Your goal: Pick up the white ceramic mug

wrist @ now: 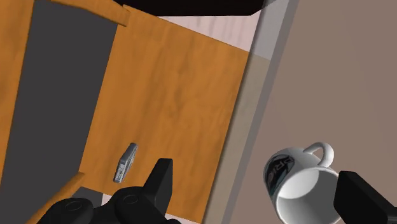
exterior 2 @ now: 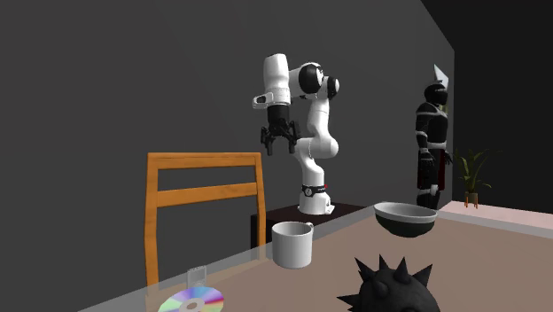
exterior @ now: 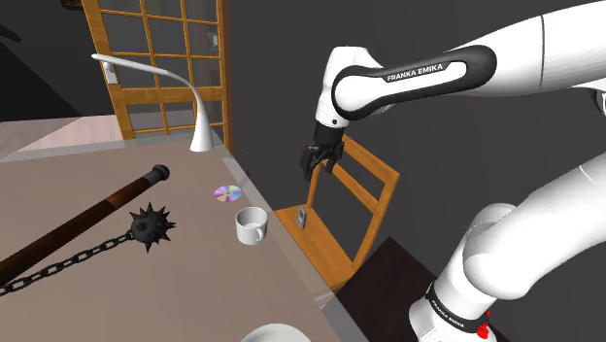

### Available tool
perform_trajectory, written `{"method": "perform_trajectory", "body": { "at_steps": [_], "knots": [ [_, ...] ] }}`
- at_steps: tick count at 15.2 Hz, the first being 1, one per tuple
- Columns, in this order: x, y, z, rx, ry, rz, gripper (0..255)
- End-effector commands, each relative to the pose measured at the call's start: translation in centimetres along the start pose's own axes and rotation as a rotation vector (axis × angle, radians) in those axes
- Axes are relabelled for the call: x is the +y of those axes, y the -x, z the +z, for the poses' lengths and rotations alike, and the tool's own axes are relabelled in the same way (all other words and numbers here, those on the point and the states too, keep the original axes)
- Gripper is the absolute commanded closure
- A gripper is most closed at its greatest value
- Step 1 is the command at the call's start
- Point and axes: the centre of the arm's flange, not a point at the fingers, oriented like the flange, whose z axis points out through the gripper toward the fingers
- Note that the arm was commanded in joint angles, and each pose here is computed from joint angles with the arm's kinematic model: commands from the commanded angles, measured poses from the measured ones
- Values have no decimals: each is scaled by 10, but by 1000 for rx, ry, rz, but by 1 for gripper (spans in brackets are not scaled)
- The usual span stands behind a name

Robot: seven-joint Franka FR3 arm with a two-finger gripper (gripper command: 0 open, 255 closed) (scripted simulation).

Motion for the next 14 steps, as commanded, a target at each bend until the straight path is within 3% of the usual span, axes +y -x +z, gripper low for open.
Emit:
{"method": "perform_trajectory", "body": {
  "at_steps": [1, 14],
  "knots": [
    [-10, -16, 19, 0, 2, -2, 0],
    [-64, -111, 153, -11, 22, -18, 0]
  ]
}}
